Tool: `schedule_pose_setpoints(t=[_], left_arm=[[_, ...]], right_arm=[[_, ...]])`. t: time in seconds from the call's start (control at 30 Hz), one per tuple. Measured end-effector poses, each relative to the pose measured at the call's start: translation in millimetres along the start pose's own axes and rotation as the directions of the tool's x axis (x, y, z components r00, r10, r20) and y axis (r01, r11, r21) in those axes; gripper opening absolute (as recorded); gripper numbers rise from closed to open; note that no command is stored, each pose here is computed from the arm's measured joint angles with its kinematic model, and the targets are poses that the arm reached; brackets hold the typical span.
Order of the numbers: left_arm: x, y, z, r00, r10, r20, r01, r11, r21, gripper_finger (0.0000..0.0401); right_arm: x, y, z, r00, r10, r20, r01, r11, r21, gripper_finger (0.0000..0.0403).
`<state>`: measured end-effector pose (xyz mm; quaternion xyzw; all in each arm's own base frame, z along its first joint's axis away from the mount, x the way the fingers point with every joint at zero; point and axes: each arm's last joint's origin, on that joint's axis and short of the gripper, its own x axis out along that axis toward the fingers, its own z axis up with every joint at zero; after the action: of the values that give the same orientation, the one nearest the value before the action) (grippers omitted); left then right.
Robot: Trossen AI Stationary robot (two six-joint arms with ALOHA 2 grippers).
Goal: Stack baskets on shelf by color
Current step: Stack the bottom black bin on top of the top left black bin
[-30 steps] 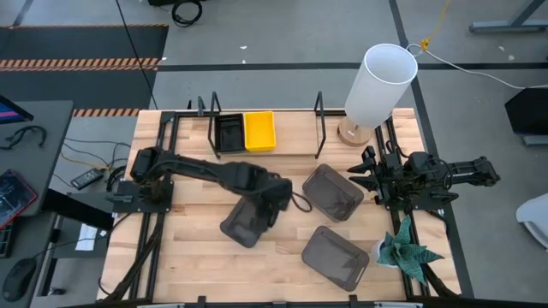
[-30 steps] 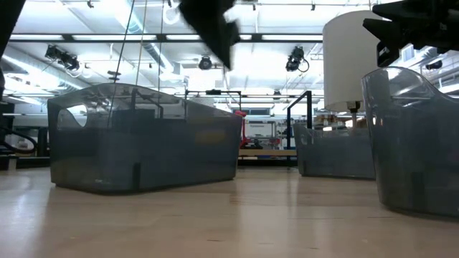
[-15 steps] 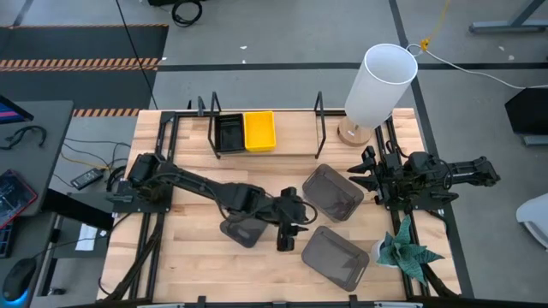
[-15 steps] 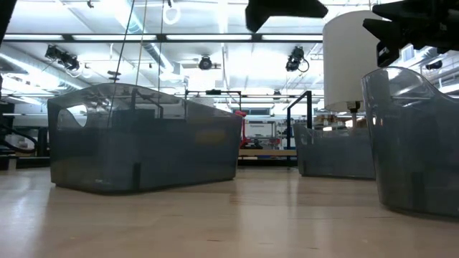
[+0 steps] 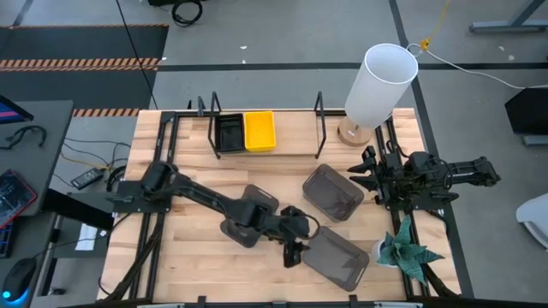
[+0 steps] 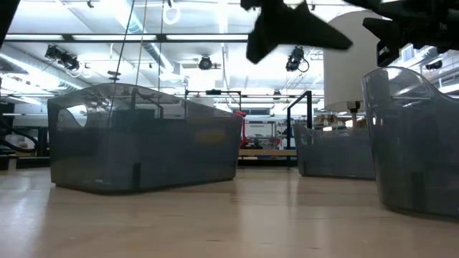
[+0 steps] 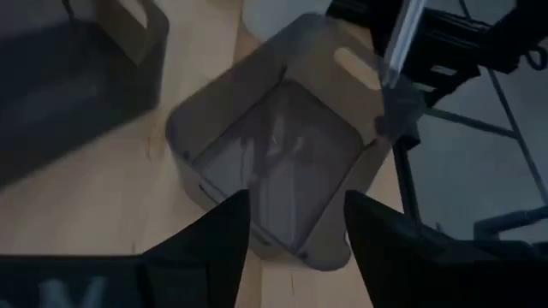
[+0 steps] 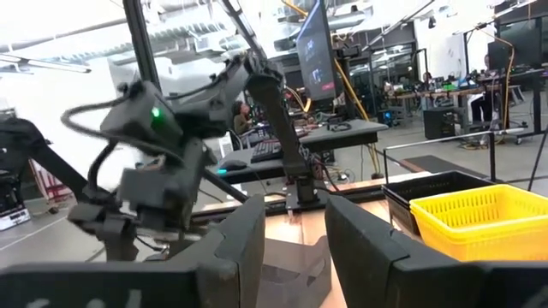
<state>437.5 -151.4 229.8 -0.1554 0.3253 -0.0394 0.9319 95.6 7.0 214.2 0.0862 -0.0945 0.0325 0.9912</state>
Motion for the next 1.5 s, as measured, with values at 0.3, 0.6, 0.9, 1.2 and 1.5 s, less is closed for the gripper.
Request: schedule_pose_setpoints(t=[0.3,0.6,0.9,1.2,1.5], left_arm=[[31,7,-20,0.999,0.024,-0.035,-0.026,0.997,-0.068,0.0222],[56,13,-39,0.997,-0.003,-0.082,-0.002,0.998,-0.064,0.0255],[50,26,-31,0.994,0.014,-0.111,-0.019,0.999,-0.044,0.0191],[49,39,-33,0.978,-0.011,-0.209,-0.004,0.997,-0.072,0.0086],[45,41,-31,0.972,-0.018,-0.234,0.008,0.999,-0.044,0.0008]], right_arm=[[0,0,0,1.000,0.001,0.004,-0.001,1.000,0.000,0.0130],[0,0,1,1.000,0.003,0.010,-0.003,1.000,0.000,0.0130],[0,0,1,1.000,0.002,0.011,-0.002,1.000,0.000,0.0130],[0,0,2,1.000,0.003,0.016,-0.003,1.000,0.001,0.0130],[0,0,2,1.000,0.003,0.017,-0.003,1.000,0.001,0.0130]])
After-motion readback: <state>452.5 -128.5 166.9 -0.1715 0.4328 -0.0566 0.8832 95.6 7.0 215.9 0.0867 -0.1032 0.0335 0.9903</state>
